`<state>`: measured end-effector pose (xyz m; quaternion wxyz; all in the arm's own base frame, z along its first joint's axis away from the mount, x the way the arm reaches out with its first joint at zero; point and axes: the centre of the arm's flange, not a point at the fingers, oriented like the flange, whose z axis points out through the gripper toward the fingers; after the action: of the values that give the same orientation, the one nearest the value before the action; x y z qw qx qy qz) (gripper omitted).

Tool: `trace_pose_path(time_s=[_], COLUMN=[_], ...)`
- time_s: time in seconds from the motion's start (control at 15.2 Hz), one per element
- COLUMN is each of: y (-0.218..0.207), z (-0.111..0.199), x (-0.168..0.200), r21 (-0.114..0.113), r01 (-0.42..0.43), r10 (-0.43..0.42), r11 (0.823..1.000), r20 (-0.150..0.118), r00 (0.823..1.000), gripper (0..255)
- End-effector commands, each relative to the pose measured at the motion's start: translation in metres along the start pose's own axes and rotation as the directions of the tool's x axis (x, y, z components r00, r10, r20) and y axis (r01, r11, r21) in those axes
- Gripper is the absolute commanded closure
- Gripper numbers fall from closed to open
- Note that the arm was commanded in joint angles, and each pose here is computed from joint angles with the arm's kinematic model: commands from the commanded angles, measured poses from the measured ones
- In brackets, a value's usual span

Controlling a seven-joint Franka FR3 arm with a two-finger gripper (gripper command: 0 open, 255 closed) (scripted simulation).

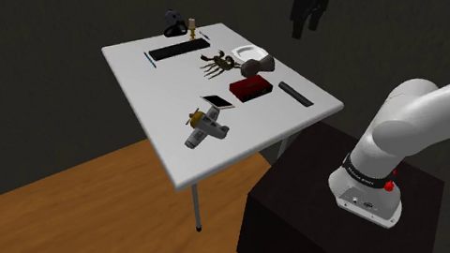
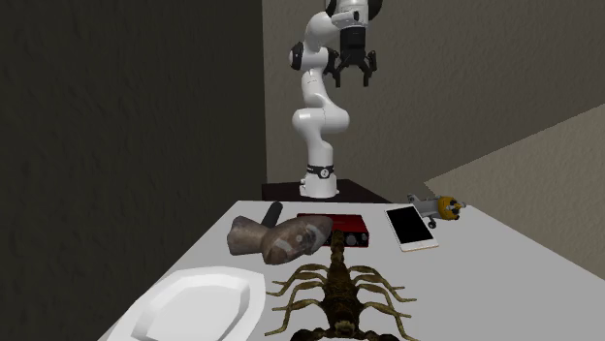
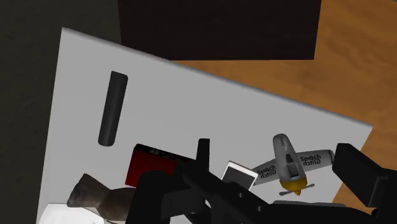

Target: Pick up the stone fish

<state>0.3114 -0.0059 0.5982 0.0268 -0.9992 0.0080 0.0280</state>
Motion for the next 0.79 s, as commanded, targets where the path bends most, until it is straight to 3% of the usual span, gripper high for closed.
trace_pose_path(time_s=[0.0, 0.33, 0.73], y=[0.0, 0.054, 0.114], z=[0.0, 0.032, 0.071], x=[0.0, 0.016, 0.046], r21=[0.0, -0.011, -0.021], r01=[0.0, 0.15, 0.325], r10=[0.0, -0.15, -0.324], r11=[1.0, 0.989, 0.946], r20=[0.0, 0.018, 0.041], r00=[1.0, 0.989, 0.945], gripper=[0, 0, 0])
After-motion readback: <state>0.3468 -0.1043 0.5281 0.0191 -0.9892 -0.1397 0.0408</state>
